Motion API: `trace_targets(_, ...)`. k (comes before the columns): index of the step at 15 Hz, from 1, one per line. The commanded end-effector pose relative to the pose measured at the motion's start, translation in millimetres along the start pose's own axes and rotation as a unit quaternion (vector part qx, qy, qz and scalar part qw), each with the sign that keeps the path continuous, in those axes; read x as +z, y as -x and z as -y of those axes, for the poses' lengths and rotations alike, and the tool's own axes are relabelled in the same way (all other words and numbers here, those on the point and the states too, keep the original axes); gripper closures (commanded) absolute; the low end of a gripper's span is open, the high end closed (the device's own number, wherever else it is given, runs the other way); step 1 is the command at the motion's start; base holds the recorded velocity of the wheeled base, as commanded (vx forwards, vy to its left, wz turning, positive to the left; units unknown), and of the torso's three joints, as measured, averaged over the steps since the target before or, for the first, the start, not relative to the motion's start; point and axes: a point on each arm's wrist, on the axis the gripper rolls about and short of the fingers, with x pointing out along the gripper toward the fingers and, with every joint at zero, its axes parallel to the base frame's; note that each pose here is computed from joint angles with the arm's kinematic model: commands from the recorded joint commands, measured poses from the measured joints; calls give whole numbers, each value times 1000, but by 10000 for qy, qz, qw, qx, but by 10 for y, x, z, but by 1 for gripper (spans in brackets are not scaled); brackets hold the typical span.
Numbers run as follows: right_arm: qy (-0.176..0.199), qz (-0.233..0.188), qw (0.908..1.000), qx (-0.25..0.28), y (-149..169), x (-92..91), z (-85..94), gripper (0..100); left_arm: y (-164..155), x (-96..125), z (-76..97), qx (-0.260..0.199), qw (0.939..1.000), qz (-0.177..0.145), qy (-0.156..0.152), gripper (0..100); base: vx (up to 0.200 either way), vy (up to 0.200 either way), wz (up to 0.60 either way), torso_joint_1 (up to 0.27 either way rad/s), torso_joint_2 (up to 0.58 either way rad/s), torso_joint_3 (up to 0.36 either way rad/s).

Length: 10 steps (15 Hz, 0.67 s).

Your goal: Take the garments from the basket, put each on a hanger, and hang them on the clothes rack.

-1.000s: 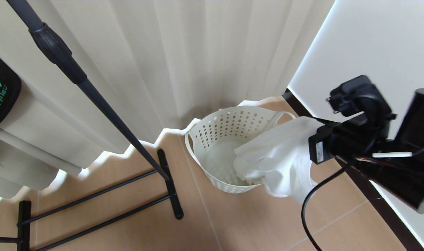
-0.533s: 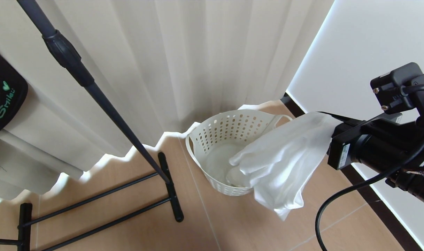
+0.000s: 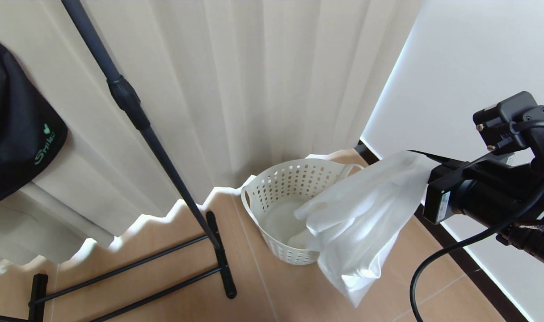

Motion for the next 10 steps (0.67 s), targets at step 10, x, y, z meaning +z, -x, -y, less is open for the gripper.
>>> trace_targets(10, 19, -14, 10000, -38, 7, -12, 16, 100, 0, 1, 0, 11, 10000, 6, 5, 0, 0, 0, 0, 71, -431, -159)
